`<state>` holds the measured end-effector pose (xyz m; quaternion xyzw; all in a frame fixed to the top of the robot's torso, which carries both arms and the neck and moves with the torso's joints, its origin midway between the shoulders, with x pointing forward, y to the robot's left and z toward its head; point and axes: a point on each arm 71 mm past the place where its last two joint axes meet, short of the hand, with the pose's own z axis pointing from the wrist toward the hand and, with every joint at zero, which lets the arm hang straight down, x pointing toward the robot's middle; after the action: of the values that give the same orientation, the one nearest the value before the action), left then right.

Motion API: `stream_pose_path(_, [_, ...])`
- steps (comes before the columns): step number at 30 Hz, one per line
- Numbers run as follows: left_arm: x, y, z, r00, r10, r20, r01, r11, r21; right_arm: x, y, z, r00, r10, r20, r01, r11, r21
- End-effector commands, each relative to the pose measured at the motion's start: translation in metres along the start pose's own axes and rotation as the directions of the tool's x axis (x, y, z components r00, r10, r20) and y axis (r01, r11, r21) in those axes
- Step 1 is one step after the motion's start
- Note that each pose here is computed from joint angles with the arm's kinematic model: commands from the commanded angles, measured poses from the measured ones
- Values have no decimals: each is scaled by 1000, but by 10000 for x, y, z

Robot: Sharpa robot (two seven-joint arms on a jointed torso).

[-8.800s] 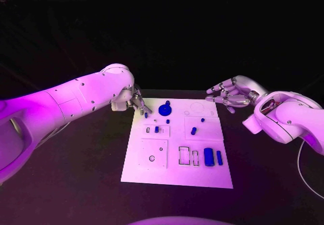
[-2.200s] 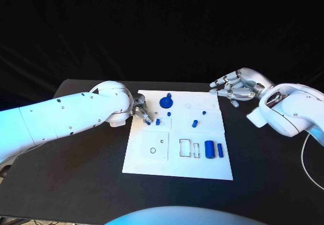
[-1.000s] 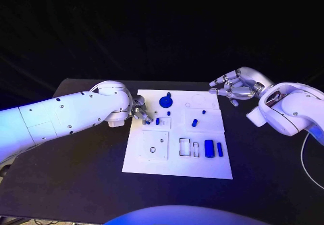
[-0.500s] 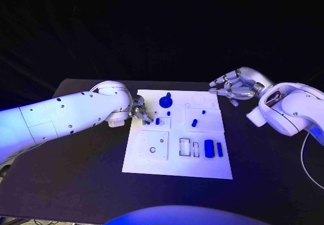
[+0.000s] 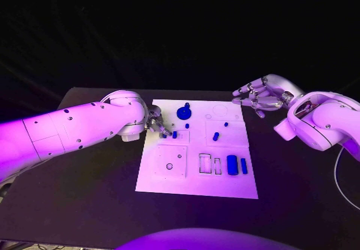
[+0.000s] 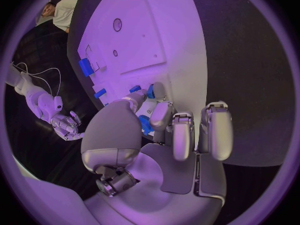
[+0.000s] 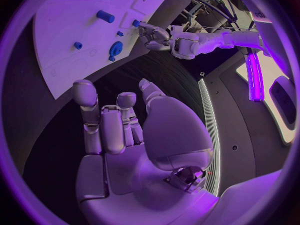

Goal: Assemble the parts on the task board

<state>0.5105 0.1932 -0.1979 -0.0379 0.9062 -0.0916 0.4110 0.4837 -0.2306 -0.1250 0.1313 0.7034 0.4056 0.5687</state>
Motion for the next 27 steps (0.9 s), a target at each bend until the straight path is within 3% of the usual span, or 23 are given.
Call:
stream_pose_path(1, [-5,-23,-8,1000,-19,17,19,1000,9,10,5,0,1000,-1,-10,1,1000,-6])
stream_pose_path(10, [-17,-5,-13,999,-28,27,28,1000,4,12,3,5,1000,-2,-11,2,1000,-5])
stream_pose_path(21, [-28,82,-25,1000,-22,14,22,1000,-15,12,-3,6,1000,-2,-14,2,1000,-2])
stream_pose_path(27, [-83,65,-79,999,-37,35,37,999,-1,18,-3,11,1000,-2,-18,2,1000,-1])
